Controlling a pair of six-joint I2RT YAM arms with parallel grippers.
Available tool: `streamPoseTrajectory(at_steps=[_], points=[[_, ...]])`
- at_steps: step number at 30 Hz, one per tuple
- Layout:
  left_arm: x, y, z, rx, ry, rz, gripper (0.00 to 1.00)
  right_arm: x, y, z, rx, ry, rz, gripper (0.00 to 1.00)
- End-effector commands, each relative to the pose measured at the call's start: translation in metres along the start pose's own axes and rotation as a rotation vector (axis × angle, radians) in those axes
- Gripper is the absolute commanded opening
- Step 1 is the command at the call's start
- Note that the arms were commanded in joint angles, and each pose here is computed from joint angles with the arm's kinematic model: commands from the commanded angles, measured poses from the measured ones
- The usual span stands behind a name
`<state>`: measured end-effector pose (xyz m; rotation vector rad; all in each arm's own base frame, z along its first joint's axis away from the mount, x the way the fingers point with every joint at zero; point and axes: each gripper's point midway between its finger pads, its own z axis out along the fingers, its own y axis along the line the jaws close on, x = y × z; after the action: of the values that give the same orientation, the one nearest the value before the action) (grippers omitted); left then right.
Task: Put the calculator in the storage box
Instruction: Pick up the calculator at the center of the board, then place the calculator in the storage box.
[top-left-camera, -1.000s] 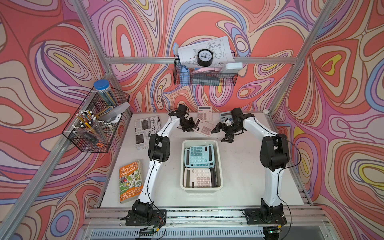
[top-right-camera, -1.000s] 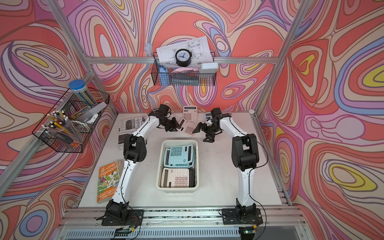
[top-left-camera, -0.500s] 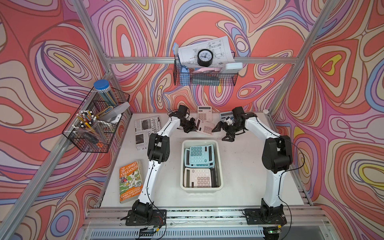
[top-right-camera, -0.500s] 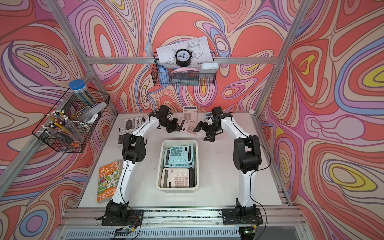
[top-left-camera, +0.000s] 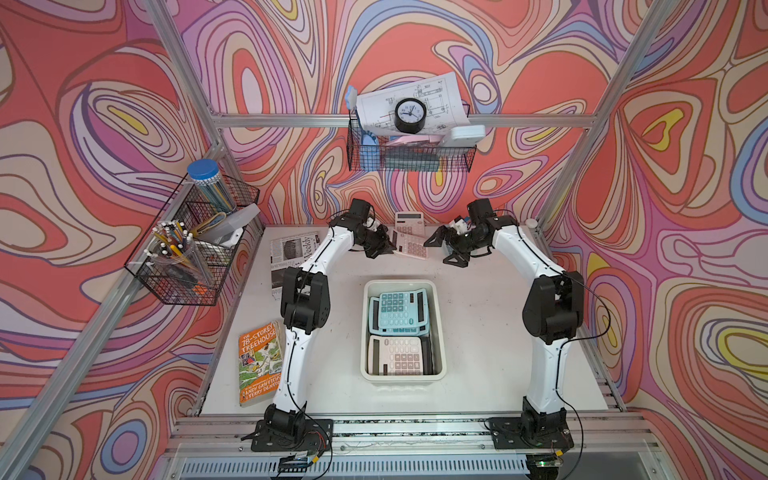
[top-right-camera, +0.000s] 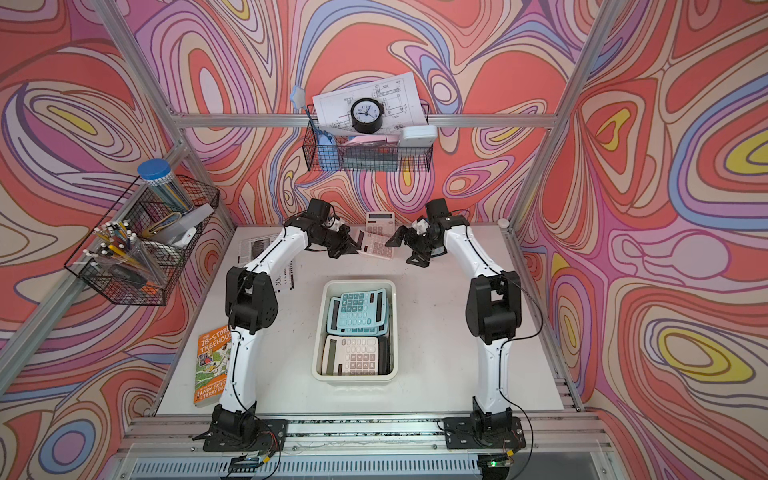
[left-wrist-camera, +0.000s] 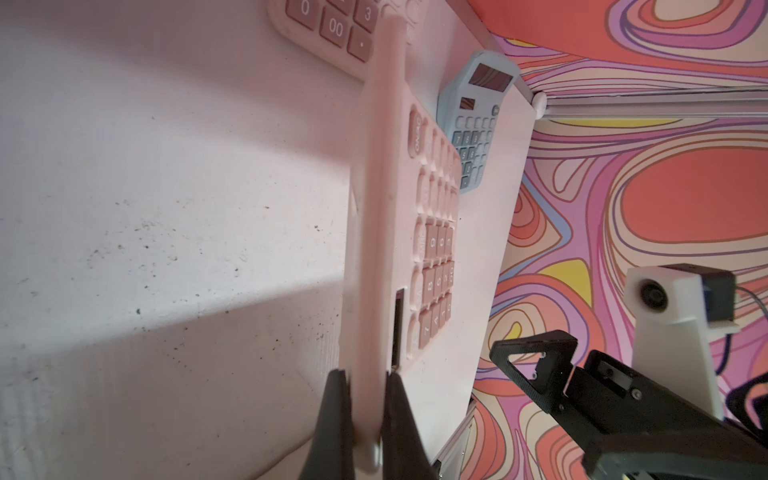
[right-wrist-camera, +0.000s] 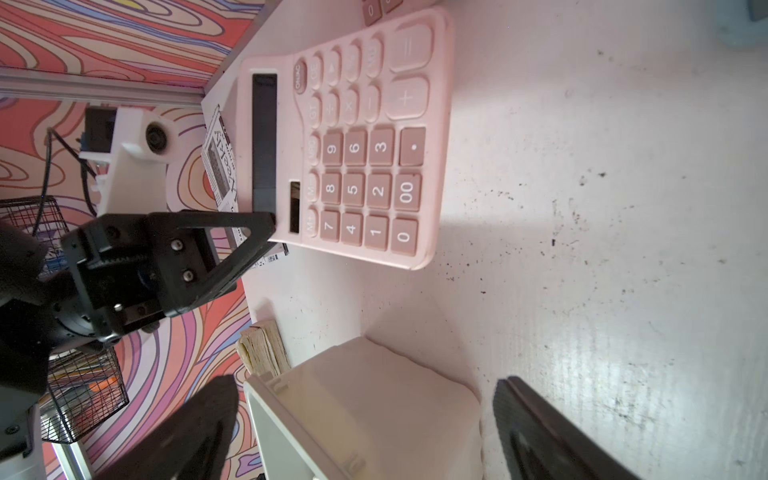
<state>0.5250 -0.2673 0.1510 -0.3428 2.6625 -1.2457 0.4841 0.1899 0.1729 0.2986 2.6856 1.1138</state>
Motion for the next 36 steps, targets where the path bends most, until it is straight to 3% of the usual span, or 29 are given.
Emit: streamPoseTrajectory(at_steps=[1, 12, 23, 30, 36], points=[[0.007, -0.037, -0.022, 0.099, 0.004, 0.034, 0.0, -0.017, -0.009, -0.012, -0.004, -0.037, 0.028, 0.98], [0.051, -0.052, -0.042, 0.207, 0.135, 0.027, 0.0, -0.031, -0.003, -0.024, -0.273, 0.027, 0.168, 0.86], [0.073, -0.071, -0.053, 0.324, 0.212, 0.016, 0.0, -0.018, -0.003, -0.015, -0.368, 0.124, 0.219, 0.8], [0.08, -0.07, -0.049, 0.331, 0.237, 0.017, 0.0, -0.008, 0.005, -0.02, -0.415, 0.153, 0.211, 0.51], [0.079, -0.071, -0.048, 0.338, 0.239, 0.016, 0.0, 0.007, 0.008, -0.024, -0.432, 0.177, 0.202, 0.37]])
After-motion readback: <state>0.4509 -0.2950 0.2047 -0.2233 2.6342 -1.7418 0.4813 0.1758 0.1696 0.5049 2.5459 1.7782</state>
